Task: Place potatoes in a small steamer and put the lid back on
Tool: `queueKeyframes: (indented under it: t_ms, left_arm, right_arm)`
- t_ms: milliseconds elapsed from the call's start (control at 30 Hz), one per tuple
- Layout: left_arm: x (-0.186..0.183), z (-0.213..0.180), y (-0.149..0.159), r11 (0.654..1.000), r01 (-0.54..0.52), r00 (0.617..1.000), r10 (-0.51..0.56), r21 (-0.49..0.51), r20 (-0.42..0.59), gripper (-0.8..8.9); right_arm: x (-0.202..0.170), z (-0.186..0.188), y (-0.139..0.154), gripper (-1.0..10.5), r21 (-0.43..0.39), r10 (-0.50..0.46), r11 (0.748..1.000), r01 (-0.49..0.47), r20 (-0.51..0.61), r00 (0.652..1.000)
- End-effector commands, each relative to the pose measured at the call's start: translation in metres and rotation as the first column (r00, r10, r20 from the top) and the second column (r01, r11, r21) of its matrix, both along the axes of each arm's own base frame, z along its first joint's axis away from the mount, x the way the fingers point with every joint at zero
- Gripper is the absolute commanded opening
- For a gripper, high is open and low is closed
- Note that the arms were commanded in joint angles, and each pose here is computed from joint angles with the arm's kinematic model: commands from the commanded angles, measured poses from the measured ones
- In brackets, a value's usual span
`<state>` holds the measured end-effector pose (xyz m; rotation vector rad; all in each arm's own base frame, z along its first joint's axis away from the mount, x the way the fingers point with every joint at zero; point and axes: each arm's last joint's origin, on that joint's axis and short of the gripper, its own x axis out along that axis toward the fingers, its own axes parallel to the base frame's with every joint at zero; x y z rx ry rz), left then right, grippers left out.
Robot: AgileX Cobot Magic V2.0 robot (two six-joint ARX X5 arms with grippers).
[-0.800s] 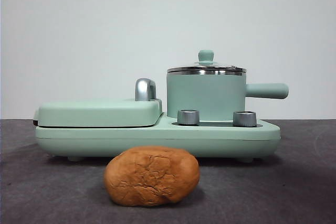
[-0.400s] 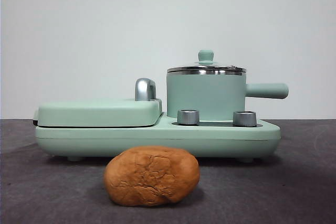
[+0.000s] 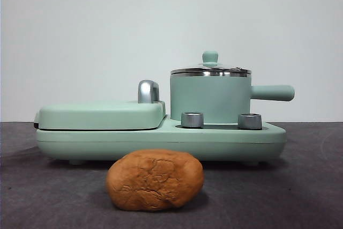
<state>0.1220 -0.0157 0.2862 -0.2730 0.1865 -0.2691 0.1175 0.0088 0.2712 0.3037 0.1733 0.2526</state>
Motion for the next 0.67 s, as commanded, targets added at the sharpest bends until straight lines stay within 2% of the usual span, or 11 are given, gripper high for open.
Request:
queueKeyframes:
  t_ms: [33,200,400,500,667]
  left_arm:
    - [0.019,0.02,-0.005,0.988,0.121,0.992,-0.123,0.095,0.011,0.08]
    - [0.059,0.037,-0.012,0.947,0.294,0.956,-0.291,0.132,-0.042,0.07]
    - [0.101,0.044,-0.028,0.88,0.432,0.902,-0.425,0.199,-0.082,0.06]
    - [0.115,0.046,-0.04,0.826,0.486,0.872,-0.482,0.285,-0.091,0.06]
    - [0.128,0.045,-0.062,0.707,0.55,0.809,-0.584,0.445,-0.071,0.06]
  right_arm:
    - [0.016,0.015,0.001,0.1,-0.103,0.061,0.993,-0.06,0.002,0.998]
    - [0.048,0.032,0.005,0.1,-0.187,0.189,0.963,-0.192,-0.035,0.981]
    - [0.079,0.046,0.019,0.1,-0.272,0.322,0.907,-0.323,-0.051,0.946]
    - [0.09,0.051,0.029,0.1,-0.319,0.372,0.873,-0.37,-0.055,0.927]
    - [0.101,0.049,0.045,0.1,-0.404,0.452,0.803,-0.437,-0.064,0.89]
